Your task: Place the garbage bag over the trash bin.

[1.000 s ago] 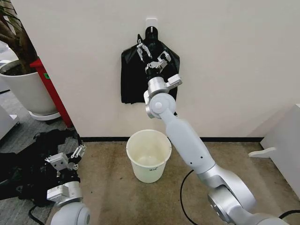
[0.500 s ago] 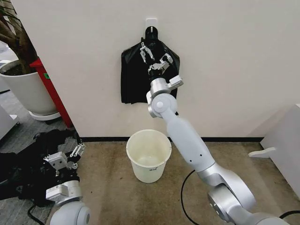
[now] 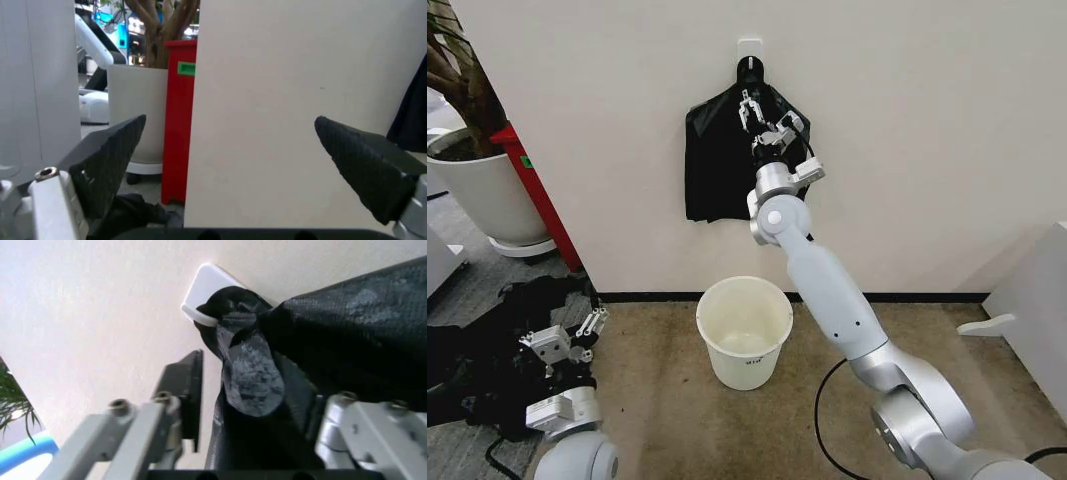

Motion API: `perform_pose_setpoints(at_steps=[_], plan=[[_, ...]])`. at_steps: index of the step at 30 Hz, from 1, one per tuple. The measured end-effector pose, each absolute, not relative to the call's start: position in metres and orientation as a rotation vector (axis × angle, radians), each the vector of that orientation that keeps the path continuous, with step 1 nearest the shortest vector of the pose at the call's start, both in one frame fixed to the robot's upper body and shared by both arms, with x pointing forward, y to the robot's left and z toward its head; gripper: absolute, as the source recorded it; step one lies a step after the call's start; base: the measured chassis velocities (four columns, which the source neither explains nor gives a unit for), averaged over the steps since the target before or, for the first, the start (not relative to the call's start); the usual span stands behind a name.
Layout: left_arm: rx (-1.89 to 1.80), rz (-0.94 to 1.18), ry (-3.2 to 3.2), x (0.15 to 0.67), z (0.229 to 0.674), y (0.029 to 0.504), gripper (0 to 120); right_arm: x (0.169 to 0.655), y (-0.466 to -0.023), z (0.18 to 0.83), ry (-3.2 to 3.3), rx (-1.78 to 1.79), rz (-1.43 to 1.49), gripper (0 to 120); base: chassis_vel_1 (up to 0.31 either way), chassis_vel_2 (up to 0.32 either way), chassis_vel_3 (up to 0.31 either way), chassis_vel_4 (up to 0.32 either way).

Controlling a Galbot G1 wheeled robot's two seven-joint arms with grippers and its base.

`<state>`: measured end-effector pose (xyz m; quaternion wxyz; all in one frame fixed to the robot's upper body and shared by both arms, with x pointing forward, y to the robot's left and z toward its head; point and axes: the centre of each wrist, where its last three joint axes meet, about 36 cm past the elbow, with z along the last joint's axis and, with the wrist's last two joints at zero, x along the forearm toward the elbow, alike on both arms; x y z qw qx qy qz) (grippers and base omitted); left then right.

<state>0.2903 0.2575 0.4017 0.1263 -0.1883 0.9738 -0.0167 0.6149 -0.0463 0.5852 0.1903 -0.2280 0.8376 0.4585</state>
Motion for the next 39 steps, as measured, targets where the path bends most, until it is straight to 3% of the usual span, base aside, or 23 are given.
perform_pose_setpoints(at_steps=[1,7,11,17,28,39], plan=[[-0.548,-0.049,2.835,0.29,0.402,0.257,100,0.615,-0.046,0.585,2.354,-0.641,1.288,36,0.0,0.0,0.0,0.0],[-0.55,-0.041,2.83,0.29,0.401,0.257,100,0.615,-0.052,0.574,2.37,-0.651,1.232,9,0.0,0.0,0.0,0.0],[-0.549,-0.038,2.828,0.29,0.401,0.256,100,0.615,-0.054,0.572,2.373,-0.648,1.225,0,0.0,0.0,0.0,0.0],[-0.553,-0.032,2.827,0.289,0.4,0.257,100,0.606,-0.056,0.558,2.387,-0.668,1.202,0,0.0,0.0,0.0,0.0],[-0.583,-0.009,2.824,0.285,0.4,0.262,100,0.525,-0.056,0.475,2.483,-0.823,1.123,0,0.0,0.0,0.0,0.0],[-0.591,0.015,2.827,0.278,0.403,0.261,100,0.504,-0.053,0.455,2.494,-0.838,1.132,0,0.0,0.0,0.0,0.0]])
